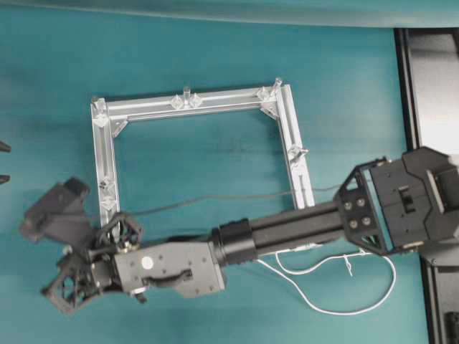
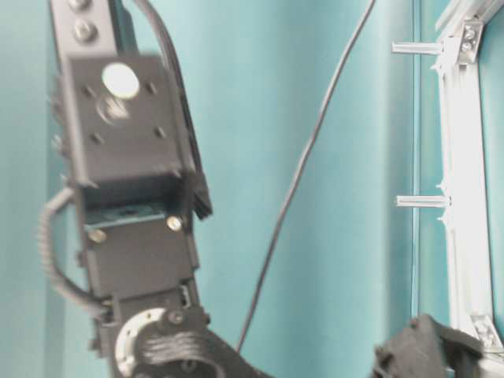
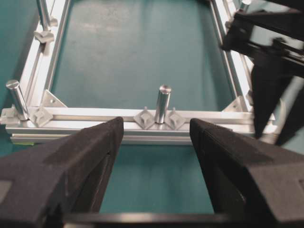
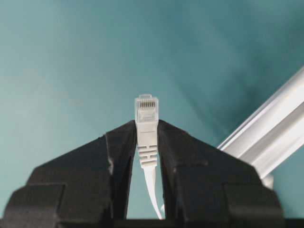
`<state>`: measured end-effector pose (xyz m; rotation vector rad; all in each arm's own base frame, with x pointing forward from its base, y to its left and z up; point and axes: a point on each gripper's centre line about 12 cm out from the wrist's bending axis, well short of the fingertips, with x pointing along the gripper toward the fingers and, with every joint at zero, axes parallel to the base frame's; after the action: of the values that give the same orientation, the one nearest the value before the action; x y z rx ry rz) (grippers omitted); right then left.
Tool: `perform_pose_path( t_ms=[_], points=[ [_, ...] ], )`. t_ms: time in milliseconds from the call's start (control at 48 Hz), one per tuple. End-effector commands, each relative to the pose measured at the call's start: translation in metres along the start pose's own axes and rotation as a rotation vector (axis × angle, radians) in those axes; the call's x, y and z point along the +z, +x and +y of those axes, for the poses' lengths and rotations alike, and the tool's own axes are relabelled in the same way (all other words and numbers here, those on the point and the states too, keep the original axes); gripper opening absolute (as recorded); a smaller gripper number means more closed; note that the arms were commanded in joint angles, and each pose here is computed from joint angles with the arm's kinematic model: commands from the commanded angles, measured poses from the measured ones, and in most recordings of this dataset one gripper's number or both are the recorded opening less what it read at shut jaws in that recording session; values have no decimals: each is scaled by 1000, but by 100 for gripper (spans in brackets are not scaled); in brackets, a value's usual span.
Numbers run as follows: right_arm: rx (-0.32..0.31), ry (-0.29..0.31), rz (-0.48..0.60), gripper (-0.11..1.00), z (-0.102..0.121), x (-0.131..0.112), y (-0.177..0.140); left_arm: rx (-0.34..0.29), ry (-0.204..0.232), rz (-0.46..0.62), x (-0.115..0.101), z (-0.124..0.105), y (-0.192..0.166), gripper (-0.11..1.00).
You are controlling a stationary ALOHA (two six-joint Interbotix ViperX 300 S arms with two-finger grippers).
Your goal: Move the cable alternately left and right between 8 pins so it hooks onto each one.
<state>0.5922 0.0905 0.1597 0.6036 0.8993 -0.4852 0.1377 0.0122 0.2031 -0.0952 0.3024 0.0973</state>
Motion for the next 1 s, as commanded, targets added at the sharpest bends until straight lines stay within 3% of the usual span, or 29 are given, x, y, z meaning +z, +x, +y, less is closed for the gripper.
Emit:
perform_pose_path(
  t_ms=[0,229,583,791,979],
  points=[
    [11,15,-42,16,7,12,-19,1,1,-8,2,0,1,70],
    [-96,72,-31,16,-10,7,-14,1,3,-9,3,0,1,70],
    [-173,190,-74,16,-43,-2,-38,1,3,-12,4,0,1,70],
    [-187,249,-87,16,-71,-12,-63,1,3,-11,4,0,1,70],
    [-178,288,-91,16,-94,-2,-57,1,3,-11,4,0,1,70]
  ],
)
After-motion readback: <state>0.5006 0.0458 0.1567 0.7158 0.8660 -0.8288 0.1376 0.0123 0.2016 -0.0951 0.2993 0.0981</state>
